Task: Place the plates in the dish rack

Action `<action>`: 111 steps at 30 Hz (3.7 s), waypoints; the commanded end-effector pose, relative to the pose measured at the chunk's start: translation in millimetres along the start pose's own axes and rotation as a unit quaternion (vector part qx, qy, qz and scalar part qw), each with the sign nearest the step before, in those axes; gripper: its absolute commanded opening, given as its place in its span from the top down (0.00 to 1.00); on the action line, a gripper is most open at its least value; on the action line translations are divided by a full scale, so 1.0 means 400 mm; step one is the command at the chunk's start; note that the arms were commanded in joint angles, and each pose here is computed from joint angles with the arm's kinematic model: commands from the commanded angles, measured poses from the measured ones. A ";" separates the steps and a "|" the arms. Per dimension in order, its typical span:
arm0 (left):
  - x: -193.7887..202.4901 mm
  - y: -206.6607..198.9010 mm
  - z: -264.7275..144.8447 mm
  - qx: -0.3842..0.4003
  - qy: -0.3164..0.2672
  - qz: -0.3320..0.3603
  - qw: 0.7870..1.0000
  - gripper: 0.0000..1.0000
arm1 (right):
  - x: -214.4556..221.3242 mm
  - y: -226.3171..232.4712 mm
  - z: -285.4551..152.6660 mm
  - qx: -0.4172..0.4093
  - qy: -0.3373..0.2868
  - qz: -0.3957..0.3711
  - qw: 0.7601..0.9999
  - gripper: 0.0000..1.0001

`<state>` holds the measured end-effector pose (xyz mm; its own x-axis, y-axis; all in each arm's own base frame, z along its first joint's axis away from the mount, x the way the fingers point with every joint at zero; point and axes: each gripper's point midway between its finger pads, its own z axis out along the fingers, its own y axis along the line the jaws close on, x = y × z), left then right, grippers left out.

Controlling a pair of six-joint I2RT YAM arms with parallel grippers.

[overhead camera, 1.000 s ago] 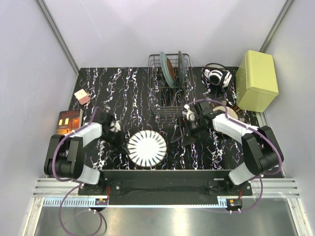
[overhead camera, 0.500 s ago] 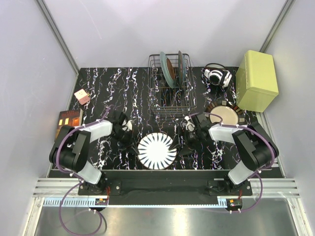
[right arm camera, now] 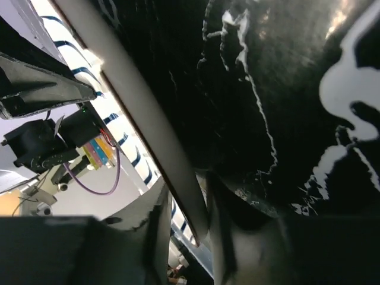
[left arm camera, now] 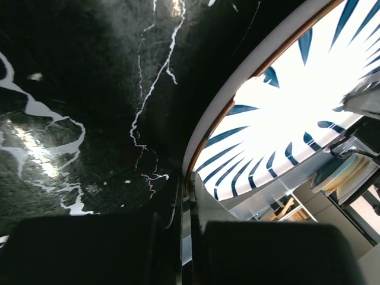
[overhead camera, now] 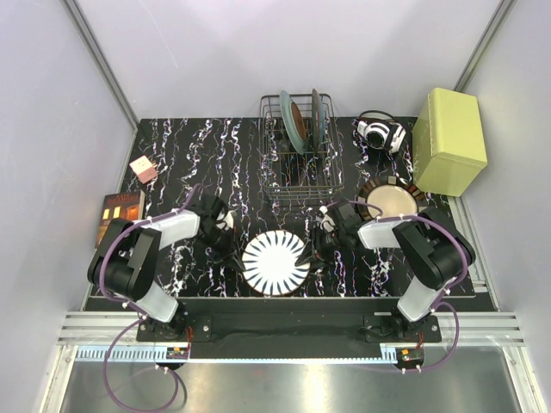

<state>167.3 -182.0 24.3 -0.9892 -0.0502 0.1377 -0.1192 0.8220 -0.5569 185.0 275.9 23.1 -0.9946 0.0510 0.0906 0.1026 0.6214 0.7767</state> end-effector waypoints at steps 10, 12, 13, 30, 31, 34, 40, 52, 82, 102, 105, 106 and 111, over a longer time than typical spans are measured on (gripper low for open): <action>-0.087 -0.116 -0.112 0.027 -0.083 0.117 0.989 0.47 | -0.042 0.241 -0.138 -0.051 -0.052 -0.219 0.973 1.00; -0.147 -0.077 -0.172 -0.030 -0.150 0.143 0.978 0.35 | -0.037 0.291 -0.191 -0.042 -0.054 -0.252 0.965 1.00; -0.160 -0.076 -0.217 -0.038 -0.185 0.147 0.971 0.34 | -0.041 0.312 -0.216 -0.036 -0.065 -0.287 0.955 1.00; -0.282 0.042 -0.550 -0.074 -0.439 0.038 0.894 0.33 | -0.623 0.910 -0.525 0.044 -0.463 -0.383 0.798 1.00; -0.278 0.045 -0.549 -0.071 -0.441 0.036 0.894 0.33 | -0.646 0.924 -0.532 0.045 -0.478 -0.380 0.791 1.00; -0.261 0.065 -0.546 -0.067 -0.447 0.022 0.892 0.33 | -0.728 0.951 -0.545 0.051 -0.532 -0.357 0.766 1.00; -0.232 0.097 -0.525 -0.063 -0.454 0.009 0.889 0.33 | -0.844 0.923 -0.555 0.114 -0.634 -0.308 0.700 1.00; -0.243 0.098 -0.509 -0.047 -0.453 0.001 0.890 0.33 | -0.888 0.895 -0.551 0.210 -0.684 -0.317 0.622 1.00; -0.240 0.095 -0.488 -0.017 -0.461 -0.009 0.887 0.33 | -0.906 0.668 -0.501 0.463 -0.625 -0.300 0.553 1.00; -0.236 0.104 -0.480 -0.019 -0.459 -0.013 0.888 0.33 | -0.916 0.551 -0.377 0.494 -0.570 -0.295 0.586 1.00; -0.235 0.102 -0.480 -0.017 -0.457 -0.012 0.889 0.33 | -0.917 0.534 -0.358 0.499 -0.561 -0.297 0.590 0.96; -0.234 0.102 -0.479 -0.017 -0.457 -0.012 0.889 0.33 | -0.919 0.529 -0.354 0.499 -0.559 -0.299 0.591 0.91; -0.234 0.102 -0.479 -0.017 -0.455 -0.013 0.890 0.33 | -0.917 0.516 -0.344 0.502 -0.548 -0.304 0.597 0.75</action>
<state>265.6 -33.1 136.6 -0.6645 -0.5007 -0.5547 -0.1924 0.8319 -0.5205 574.8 282.1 200.8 -0.3792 -0.3495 -0.8568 0.1240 0.8984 -0.4213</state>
